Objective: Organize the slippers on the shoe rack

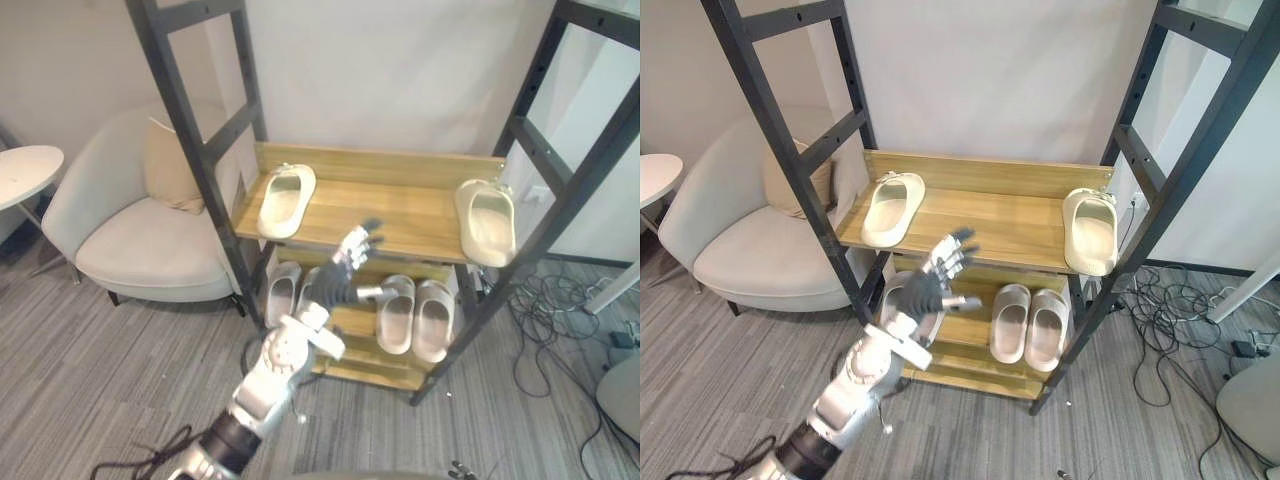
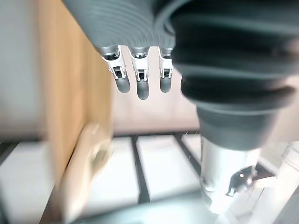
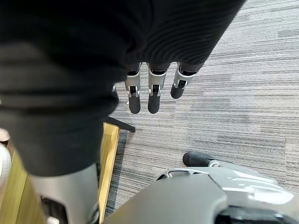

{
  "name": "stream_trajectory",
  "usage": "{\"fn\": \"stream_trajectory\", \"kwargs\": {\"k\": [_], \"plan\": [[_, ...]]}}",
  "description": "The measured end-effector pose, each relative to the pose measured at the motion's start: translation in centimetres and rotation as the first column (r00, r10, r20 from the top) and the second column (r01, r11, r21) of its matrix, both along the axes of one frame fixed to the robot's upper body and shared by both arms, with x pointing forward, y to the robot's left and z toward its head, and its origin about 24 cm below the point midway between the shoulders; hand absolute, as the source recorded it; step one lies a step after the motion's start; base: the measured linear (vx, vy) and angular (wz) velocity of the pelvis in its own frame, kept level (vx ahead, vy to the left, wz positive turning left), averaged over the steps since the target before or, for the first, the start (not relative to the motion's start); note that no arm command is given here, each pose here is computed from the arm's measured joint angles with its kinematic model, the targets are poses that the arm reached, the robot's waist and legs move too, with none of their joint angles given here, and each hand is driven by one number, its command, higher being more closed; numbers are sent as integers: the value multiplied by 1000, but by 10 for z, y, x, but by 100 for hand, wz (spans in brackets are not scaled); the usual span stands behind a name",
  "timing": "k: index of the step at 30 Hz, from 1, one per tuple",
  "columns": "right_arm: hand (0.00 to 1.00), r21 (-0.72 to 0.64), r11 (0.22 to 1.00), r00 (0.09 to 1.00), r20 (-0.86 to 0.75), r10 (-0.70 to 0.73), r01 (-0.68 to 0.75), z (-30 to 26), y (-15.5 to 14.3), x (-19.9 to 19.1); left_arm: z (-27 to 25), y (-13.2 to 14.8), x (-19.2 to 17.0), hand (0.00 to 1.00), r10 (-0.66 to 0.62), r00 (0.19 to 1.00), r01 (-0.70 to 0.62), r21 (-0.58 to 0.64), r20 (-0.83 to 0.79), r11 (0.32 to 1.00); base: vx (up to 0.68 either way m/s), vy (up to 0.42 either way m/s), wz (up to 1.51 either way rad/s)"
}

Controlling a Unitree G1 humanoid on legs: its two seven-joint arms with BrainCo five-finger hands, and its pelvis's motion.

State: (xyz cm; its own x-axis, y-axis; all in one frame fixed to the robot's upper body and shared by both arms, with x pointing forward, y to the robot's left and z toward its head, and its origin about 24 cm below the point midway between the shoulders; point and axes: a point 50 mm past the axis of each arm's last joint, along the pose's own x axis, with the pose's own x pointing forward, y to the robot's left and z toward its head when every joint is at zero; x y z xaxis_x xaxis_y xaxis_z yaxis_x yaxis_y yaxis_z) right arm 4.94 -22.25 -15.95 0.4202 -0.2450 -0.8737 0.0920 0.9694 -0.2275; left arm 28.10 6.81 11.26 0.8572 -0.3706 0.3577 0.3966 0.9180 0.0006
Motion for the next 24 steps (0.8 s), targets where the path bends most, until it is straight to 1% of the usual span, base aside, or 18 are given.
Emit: {"fn": "stream_trajectory", "kwargs": {"k": [1, 2, 3, 6, 8, 9, 11, 12, 19, 24], "plan": [[0, 5, 1000, 1000, 9, 4, -4, 1, 0, 2, 3, 14, 11, 0, 74, 997, -74, 24, 12, 997, -25, 27, -18], [0, 6, 1000, 1000, 10, 5, -5, 1, 0, 2, 4, 20, 15, 0, 99, 995, -100, 30, 14, 995, -40, 30, -17], [0, 9, 1000, 1000, 7, 5, -6, 1, 0, 2, 7, 32, 24, 0, 160, 987, -161, 53, 22, 986, -34, 18, -11], [0, 15, 1000, 1000, 11, 5, -5, 1, 0, 3, 15, 58, 42, 0, 276, 960, -280, 97, 51, 955, -37, 29, -26], [0, 15, 1000, 1000, 14, -11, 11, 1, -2, 3, 28, 80, 58, 0, 358, 930, -366, 130, 85, 921, -30, 12, -29], [0, 15, 1000, 1000, 15, -17, 17, 1, -2, 3, 32, 84, 60, 0, 369, 924, -380, 136, 95, 915, -15, -1, -16], [0, 19, 999, 999, 24, -36, 36, 2, -3, 5, 49, 102, 72, 0, 428, 893, -447, 165, 141, 879, 19, -9, -18], [0, 20, 999, 998, 38, -43, 43, 3, -4, 10, 62, 120, 80, 0, 482, 859, -510, 194, 173, 838, 42, -11, -30], [0, 24, 999, 995, 87, -38, 36, 7, -5, 24, 107, 156, 97, 0, 578, 776, -629, 232, 254, 742, 32, -16, -22], [0, 33, 998, 991, 123, -48, 44, 9, -4, 36, 129, 169, 104, 0, 615, 733, -679, 259, 290, 687, -9, -20, -14]]}}
